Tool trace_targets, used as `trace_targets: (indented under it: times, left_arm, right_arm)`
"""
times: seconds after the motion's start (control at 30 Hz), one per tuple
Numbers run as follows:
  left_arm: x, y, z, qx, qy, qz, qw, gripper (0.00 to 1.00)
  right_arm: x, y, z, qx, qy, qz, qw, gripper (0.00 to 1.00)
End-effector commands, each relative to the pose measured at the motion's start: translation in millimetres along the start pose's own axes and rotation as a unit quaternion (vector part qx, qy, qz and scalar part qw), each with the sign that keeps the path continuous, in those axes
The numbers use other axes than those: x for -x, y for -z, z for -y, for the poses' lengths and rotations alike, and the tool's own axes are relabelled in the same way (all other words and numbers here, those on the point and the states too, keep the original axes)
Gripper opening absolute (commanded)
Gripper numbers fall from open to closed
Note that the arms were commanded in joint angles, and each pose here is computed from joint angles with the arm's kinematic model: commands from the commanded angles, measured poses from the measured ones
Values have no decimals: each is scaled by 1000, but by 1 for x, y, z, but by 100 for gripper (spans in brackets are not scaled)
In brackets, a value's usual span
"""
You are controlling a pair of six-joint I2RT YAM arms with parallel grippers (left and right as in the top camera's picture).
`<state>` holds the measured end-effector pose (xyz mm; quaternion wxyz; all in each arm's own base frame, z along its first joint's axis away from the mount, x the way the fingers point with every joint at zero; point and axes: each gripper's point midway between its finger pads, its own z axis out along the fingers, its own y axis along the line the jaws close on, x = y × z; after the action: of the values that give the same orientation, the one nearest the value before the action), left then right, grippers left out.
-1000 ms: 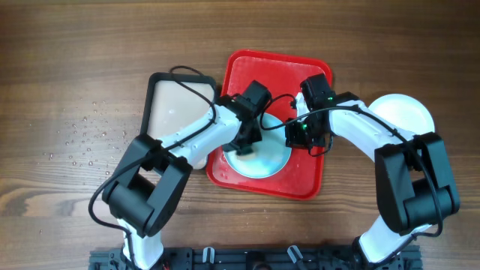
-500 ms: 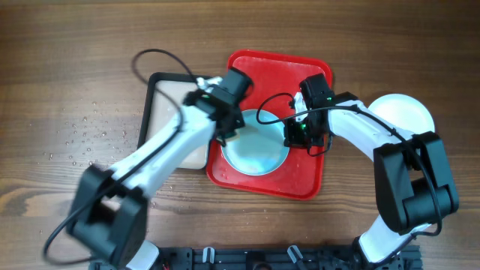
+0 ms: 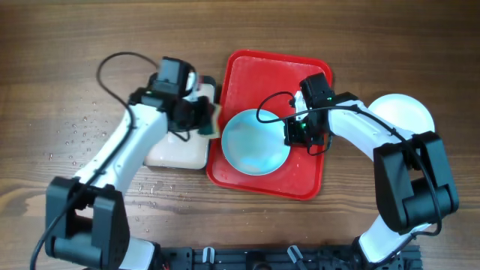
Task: Clean dirty plates on tray and stack at the side
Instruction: 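Scrub the blue plate with the sponge in the left gripper, then lift the blue plate with the right gripper and stack it on the pile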
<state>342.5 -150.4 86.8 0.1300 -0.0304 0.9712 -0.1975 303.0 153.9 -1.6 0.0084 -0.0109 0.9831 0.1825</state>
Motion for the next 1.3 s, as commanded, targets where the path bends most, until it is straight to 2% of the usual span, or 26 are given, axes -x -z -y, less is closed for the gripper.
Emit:
trace_targets:
  times: [0.0,0.1,0.13,0.17,0.27,0.37,0.43,0.53,0.6,0.63,0.67,0.7,0.8,0.87,0.97,1.0,1.03,1.1,1.17,1.27]
  left_arm:
    - [-19,-16,45,-41,-61,-20,997,4]
    - [-36,-46,65,-46,-79,-42,995,4]
    - [-40,-55,58,-18,-65,-47,997,4]
    - [-39,-56,48,10,-47,-41,998,4]
    - [-27,-32,42,11,-35,-20,999,4]
    - [-7,15,-9,93,12,33,995,4]
    - [-4,24,-40,140,28,37,989,4]
    - [-11,5,-80,202,33,39,978,4]
    - [-12,-10,-89,207,32,50,977,4]
    - [-11,-13,-90,206,32,51,977,12]
    - [-10,-13,-89,204,36,55,977,31]
    - [-9,-12,-88,203,35,57,977,43]
    - [-5,-2,-83,197,41,70,977,55]
    - [-5,14,-74,178,61,85,978,77]
    - [-1,41,-57,145,56,117,981,96]
    - [1,50,-53,139,54,130,980,100]
    - [3,61,-49,131,52,145,979,100]
    - [3,73,-45,124,51,158,978,100]
    - [2,74,-45,124,51,158,978,100]
    - [2,74,-45,124,51,158,978,100]
  right_arm:
    - [-6,-12,19,-34,-8,-14,999,7]
    - [-6,-12,19,-34,-8,-14,999,7]
    - [-6,-12,19,-35,-9,-15,999,7]
    - [-8,-12,19,-36,-10,-19,999,6]
    - [-10,-12,20,-37,-10,-23,999,7]
    - [-8,-12,20,-36,-9,-19,999,7]
    - [-5,-12,19,-34,-7,-12,999,7]
    - [3,-12,17,-31,-3,2,1000,4]
    - [-1,-6,16,-34,-3,-2,999,4]
    - [-2,-1,19,-48,-3,2,999,4]
    - [-3,8,23,-71,1,11,997,4]
    - [-2,18,26,-92,6,22,995,4]
    - [0,63,27,-164,13,87,982,4]
    - [3,105,34,-249,3,163,955,5]
    - [6,146,13,-288,44,251,923,4]
    - [6,158,6,-302,56,278,910,4]
    - [6,177,-1,-327,70,318,887,4]
    - [8,195,-12,-353,94,358,859,4]
    - [10,194,-36,-355,165,365,845,4]
    - [12,201,-51,-369,188,389,823,4]
